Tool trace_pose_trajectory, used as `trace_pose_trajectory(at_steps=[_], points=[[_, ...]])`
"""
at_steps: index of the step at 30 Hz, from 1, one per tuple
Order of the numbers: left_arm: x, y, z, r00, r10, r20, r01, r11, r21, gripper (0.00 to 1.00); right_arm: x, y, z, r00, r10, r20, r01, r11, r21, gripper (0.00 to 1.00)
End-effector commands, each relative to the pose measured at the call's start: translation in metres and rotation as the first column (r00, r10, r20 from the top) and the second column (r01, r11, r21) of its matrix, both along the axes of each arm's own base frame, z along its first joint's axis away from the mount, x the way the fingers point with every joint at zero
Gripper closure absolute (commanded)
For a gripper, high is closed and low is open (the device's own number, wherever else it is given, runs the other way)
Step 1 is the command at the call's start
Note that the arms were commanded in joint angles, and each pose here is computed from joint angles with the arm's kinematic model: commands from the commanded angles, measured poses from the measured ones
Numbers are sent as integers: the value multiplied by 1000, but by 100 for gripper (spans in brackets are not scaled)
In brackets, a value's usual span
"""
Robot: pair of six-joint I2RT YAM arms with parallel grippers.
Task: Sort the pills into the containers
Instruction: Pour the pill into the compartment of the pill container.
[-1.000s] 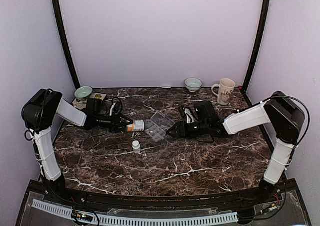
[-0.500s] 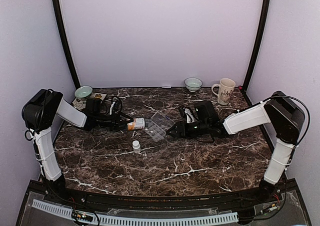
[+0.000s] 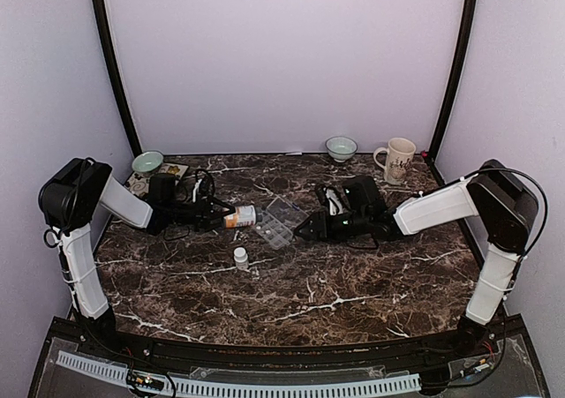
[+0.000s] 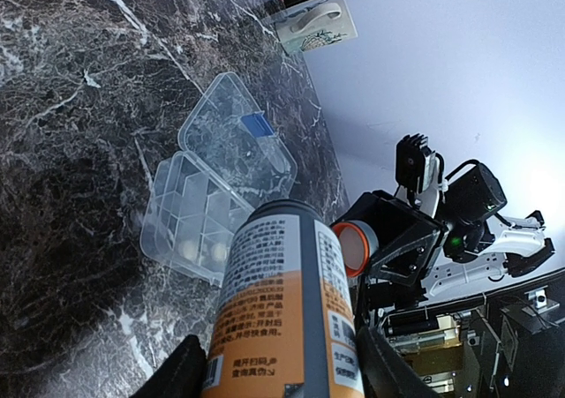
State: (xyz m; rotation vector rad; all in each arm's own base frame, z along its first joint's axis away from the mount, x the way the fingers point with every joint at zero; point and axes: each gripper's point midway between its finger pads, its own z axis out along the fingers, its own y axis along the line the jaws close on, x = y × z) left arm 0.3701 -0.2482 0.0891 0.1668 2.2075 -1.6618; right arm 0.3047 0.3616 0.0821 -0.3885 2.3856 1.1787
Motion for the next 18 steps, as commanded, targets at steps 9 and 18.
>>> trace_pose_trajectory(at_steps=[9, 18], points=[[-14, -7, 40, 994, -88, 62, 94, 991, -95, 95, 15, 9, 43, 992, 37, 121, -42, 998, 39, 71], [-23, -10, 67, 987, -134, 84, 146, 975, -166, 94, 14, 18, 87, 961, 118, 249, -136, 989, 56, 71]])
